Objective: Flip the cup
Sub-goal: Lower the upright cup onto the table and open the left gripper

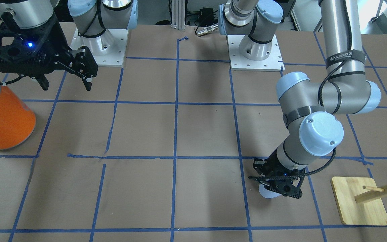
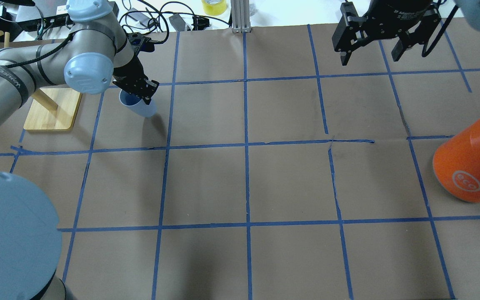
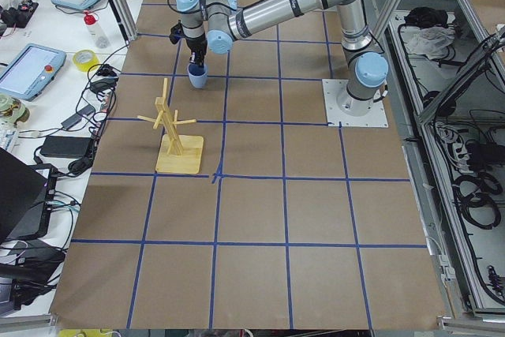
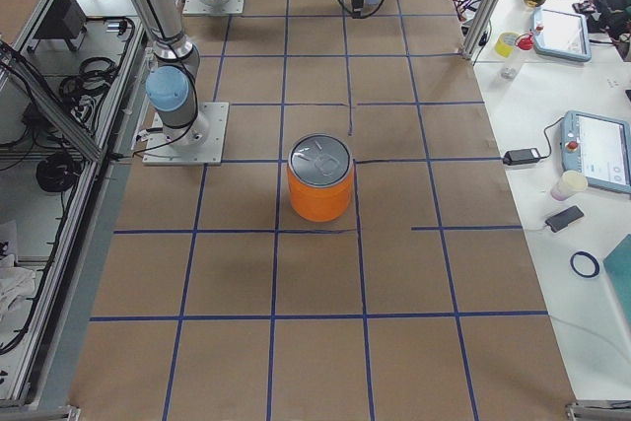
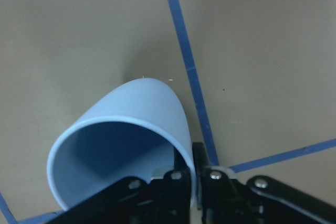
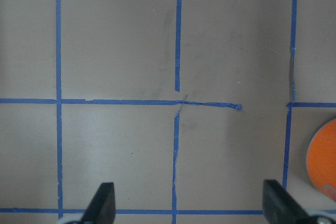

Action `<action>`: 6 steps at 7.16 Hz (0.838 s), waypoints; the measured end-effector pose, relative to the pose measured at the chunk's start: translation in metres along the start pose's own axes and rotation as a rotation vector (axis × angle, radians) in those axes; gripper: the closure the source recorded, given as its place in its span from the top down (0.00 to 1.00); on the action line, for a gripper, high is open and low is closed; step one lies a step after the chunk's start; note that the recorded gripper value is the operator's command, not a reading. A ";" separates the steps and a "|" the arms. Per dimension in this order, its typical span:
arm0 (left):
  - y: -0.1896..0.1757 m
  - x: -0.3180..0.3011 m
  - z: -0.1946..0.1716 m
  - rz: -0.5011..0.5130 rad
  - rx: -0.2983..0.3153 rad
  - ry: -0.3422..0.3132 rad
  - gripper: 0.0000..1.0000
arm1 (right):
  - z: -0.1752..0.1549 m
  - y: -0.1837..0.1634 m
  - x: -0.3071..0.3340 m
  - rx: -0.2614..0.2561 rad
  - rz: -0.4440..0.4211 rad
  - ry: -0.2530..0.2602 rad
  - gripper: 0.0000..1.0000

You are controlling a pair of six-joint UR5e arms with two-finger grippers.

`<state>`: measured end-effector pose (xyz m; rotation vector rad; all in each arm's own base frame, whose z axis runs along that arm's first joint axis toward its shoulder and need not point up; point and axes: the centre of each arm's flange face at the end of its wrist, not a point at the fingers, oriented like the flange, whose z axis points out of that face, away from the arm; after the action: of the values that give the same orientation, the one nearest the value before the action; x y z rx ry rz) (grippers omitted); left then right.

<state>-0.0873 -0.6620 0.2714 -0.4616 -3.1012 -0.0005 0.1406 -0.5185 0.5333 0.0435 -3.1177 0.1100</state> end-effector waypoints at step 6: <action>-0.005 -0.008 0.020 0.032 -0.037 -0.028 0.62 | -0.004 -0.011 -0.003 0.087 0.006 -0.006 1.00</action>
<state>-0.0814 -0.6689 0.2518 -0.5161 -3.1256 -0.0512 0.1442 -0.5292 0.5378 0.0354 -3.1175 0.2458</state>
